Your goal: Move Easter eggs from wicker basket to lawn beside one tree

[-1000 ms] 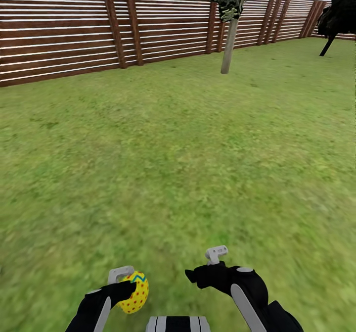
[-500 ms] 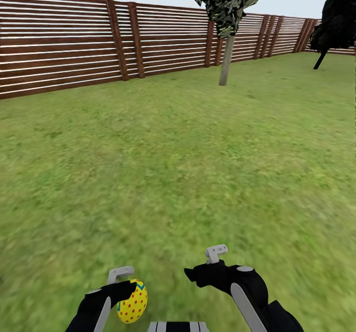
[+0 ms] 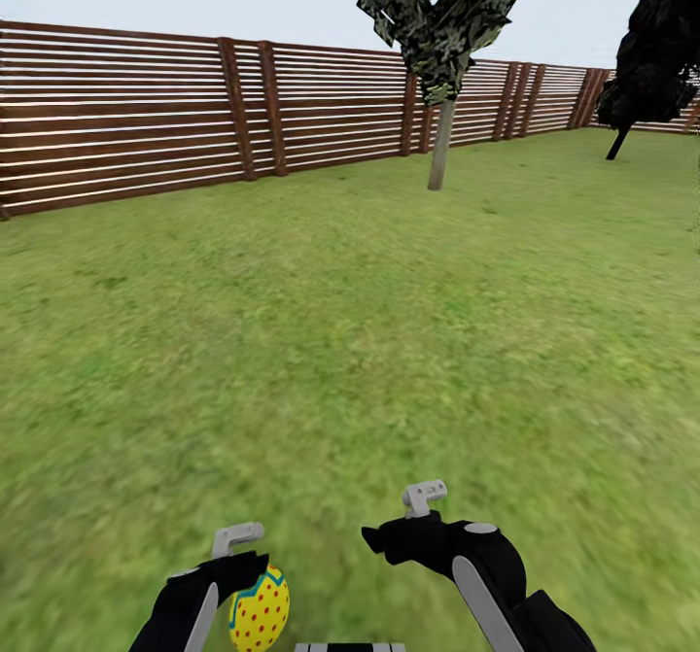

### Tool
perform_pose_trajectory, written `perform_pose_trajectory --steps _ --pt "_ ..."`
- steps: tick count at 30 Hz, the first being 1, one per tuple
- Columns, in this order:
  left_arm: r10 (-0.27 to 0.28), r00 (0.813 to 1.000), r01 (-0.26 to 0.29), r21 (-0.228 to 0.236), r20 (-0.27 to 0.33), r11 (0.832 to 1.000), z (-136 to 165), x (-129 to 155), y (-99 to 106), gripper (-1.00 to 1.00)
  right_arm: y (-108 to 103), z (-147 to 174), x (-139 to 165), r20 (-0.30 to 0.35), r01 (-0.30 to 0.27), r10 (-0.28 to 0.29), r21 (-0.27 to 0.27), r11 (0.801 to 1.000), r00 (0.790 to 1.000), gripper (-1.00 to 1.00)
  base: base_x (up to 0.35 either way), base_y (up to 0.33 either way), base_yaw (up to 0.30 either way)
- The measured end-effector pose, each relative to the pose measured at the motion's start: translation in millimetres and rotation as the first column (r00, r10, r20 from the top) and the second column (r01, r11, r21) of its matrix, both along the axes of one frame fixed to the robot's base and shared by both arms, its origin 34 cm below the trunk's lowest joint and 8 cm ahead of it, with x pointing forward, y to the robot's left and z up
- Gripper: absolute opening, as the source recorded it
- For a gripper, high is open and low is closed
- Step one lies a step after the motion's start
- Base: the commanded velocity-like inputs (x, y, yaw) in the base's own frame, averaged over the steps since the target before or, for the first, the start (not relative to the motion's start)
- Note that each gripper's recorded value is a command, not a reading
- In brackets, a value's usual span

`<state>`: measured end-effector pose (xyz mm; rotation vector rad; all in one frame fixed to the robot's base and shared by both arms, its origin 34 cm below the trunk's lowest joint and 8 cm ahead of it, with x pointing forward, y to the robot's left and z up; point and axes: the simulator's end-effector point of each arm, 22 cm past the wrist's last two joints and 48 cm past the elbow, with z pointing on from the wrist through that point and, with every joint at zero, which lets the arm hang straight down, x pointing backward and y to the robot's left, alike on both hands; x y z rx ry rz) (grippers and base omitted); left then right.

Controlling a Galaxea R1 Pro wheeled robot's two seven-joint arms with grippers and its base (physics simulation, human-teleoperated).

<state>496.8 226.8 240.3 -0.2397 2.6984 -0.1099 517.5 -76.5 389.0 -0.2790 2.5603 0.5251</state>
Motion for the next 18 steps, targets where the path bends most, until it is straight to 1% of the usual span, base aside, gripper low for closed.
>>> perform_pose_trajectory --steps 18 --pt "-0.001 0.998 0.001 0.001 0.070 1.000 32.5 17.0 0.1 1.00 -0.3 33.9 7.3 0.075 0.001 -0.001 -0.002 1.000 0.997 1.00 0.000 0.000 0.000"
